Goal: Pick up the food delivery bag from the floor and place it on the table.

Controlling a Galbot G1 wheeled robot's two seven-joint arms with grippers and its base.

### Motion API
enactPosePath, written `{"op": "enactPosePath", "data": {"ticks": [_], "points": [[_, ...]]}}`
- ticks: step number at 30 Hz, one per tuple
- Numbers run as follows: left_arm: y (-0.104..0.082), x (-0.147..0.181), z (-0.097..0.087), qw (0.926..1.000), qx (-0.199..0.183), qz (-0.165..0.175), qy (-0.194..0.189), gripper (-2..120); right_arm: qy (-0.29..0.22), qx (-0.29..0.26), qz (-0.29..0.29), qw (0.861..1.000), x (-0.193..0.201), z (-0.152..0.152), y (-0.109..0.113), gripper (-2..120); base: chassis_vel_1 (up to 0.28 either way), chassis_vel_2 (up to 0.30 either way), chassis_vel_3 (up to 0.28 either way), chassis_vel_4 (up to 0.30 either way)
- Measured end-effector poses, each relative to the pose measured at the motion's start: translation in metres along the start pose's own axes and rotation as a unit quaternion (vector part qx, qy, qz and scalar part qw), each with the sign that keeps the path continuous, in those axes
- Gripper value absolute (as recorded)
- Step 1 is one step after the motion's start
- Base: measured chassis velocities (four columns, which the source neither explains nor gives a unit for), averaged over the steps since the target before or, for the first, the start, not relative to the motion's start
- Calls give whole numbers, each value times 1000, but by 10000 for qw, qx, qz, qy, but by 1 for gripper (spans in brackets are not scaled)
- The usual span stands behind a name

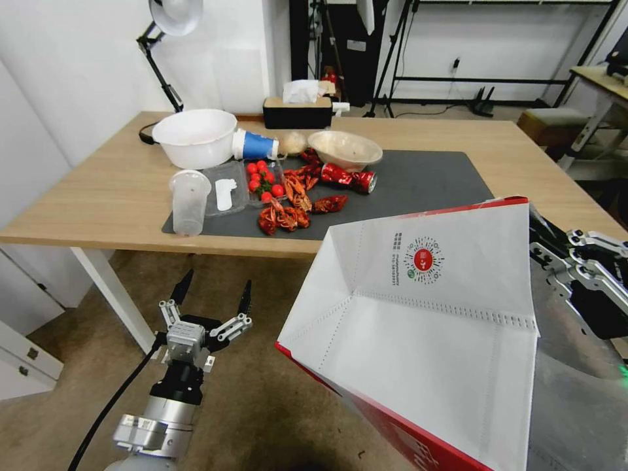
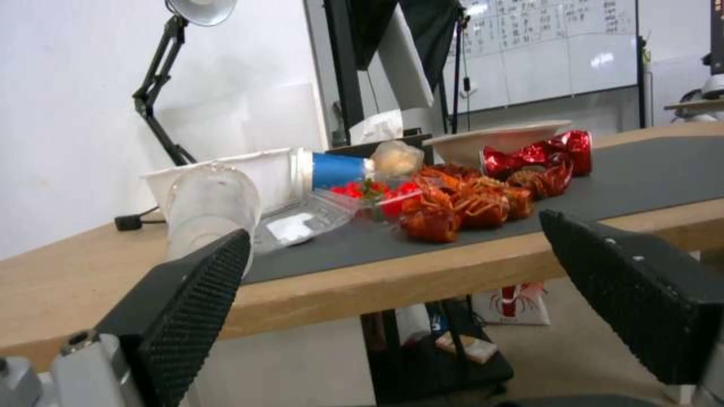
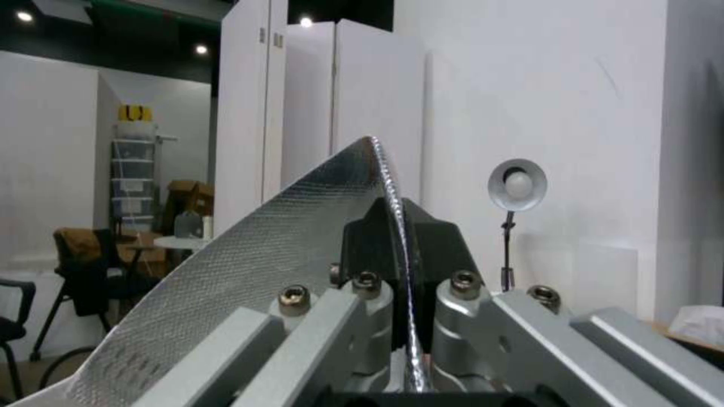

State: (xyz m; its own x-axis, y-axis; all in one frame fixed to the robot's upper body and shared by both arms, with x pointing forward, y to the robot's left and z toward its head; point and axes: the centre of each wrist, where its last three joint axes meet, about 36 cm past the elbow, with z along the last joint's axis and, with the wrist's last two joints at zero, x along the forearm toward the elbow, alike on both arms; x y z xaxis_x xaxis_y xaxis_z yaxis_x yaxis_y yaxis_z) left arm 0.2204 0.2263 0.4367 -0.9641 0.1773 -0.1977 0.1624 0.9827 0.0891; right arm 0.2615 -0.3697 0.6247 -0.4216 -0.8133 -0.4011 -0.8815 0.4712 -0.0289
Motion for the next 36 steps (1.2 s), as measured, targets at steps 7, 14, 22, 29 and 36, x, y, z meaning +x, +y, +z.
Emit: {"op": "enactPosePath", "data": {"ticks": [7, 14, 22, 29, 36], "points": [[-1, 0, 1, 10000, -2, 25, 16, 96, -17, -11, 25, 10000, 1, 2, -2, 0, 0, 0, 0, 0], [-1, 0, 3, 10000, -7, 40, 25, 96, -12, 1, 25, 10000, 1, 2, -3, 0, 0, 0, 0, 0], [0, -1, 3, 10000, -11, 45, 22, 97, -26, 1, 32, 10000, 1, 2, -4, 0, 0, 0, 0, 0], [0, -1, 5, 10000, -16, 53, 39, 97, -33, -4, 43, 10000, 2, 3, -4, 0, 0, 0, 0, 0], [0, -1, 6, 10000, -15, 59, 48, 97, -32, -6, 64, 10000, 2, 4, -5, 0, 0, 0, 0, 0]]}}
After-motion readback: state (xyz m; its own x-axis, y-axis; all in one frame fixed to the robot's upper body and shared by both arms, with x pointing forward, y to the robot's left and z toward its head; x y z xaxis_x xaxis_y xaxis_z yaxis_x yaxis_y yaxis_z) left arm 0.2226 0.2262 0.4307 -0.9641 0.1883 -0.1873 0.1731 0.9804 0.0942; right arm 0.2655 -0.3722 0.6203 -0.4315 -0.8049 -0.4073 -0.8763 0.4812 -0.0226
